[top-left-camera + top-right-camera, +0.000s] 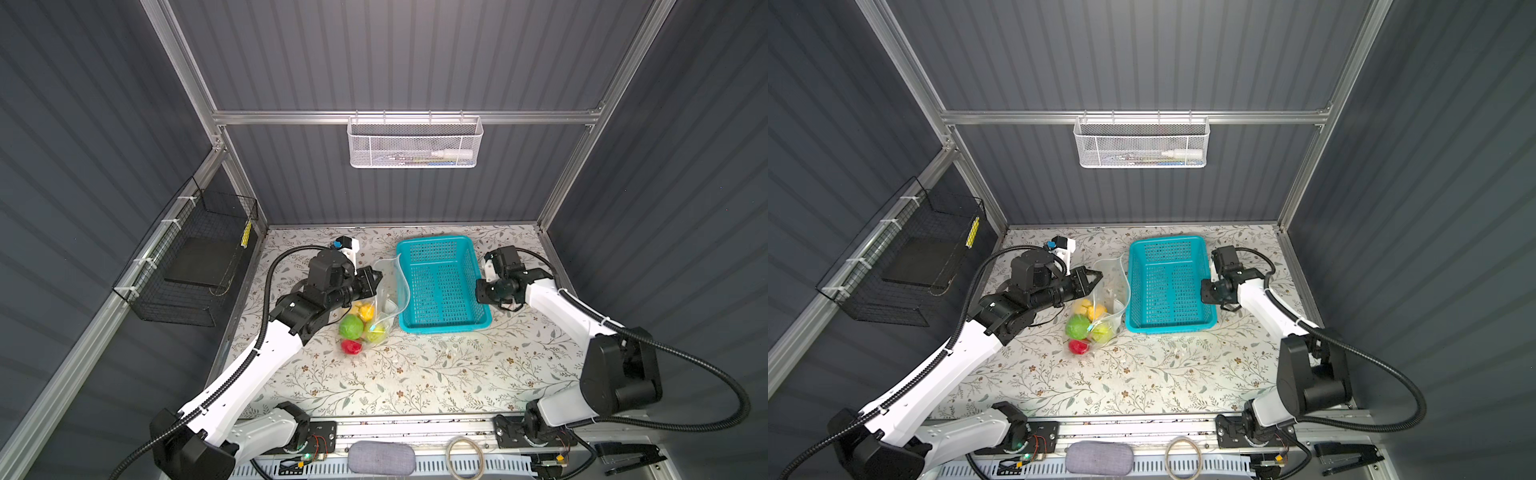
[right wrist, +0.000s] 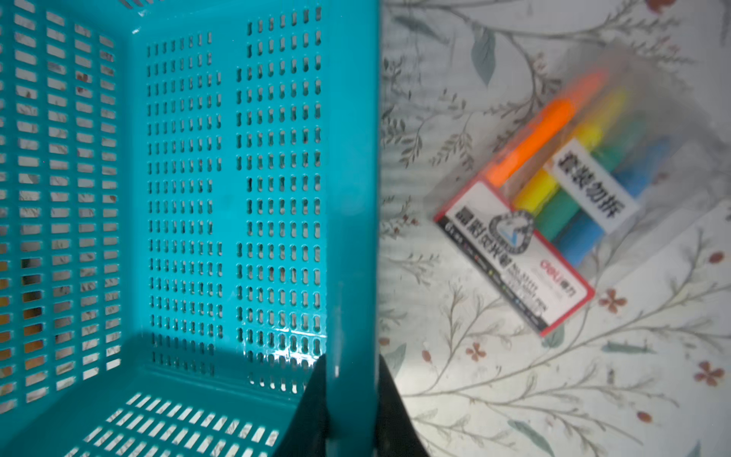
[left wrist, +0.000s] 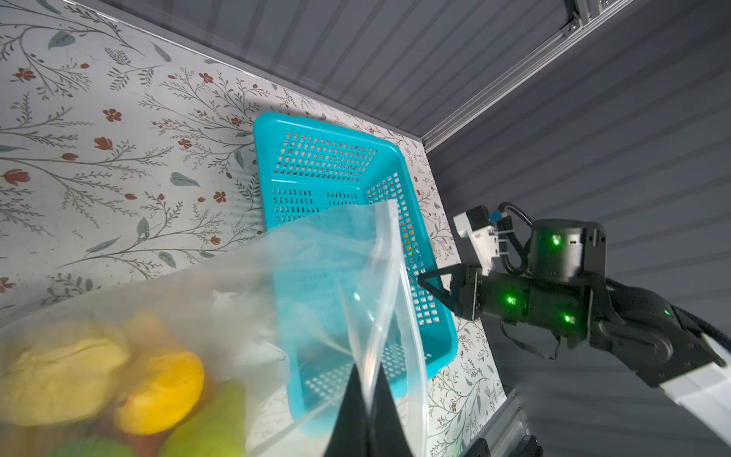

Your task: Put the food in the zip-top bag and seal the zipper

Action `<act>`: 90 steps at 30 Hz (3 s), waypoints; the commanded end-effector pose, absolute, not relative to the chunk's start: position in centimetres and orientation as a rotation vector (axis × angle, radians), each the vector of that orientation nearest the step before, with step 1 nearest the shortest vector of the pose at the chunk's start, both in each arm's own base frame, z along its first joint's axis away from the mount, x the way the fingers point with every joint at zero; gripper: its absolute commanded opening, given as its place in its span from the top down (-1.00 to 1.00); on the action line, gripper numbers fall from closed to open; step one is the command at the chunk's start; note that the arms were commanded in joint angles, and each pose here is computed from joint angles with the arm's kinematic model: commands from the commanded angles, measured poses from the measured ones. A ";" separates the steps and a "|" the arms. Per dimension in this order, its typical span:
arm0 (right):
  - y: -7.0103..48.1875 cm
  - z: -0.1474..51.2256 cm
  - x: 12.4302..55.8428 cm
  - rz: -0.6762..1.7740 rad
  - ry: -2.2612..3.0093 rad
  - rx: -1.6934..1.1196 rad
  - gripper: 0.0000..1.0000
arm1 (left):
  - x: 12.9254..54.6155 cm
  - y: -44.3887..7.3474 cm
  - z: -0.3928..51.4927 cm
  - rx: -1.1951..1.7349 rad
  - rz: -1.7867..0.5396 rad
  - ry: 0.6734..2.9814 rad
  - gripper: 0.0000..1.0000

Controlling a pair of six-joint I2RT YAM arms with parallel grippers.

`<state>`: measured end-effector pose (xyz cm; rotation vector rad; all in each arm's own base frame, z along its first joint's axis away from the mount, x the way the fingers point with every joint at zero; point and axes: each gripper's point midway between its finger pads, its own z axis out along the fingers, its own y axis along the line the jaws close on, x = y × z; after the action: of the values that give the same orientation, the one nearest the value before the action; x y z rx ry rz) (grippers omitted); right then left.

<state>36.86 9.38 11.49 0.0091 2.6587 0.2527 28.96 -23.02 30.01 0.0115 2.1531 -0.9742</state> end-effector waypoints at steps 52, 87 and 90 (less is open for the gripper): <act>37.3 25.1 22.8 0.341 1.436 -1.573 0.54 | 27.6 -23.8 30.5 0.155 -0.992 2.174 1.00; 38.0 27.2 22.6 0.651 1.711 -1.123 1.00 | 26.2 -19.7 36.8 0.206 -0.822 1.953 -0.85; 36.8 27.5 24.5 0.671 1.765 -1.035 1.00 | 25.8 -18.4 36.8 0.190 -0.785 1.925 -0.80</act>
<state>23.06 37.58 25.79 -1.1688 1.7420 0.6032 25.98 -19.83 37.43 0.1822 1.9330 -0.8698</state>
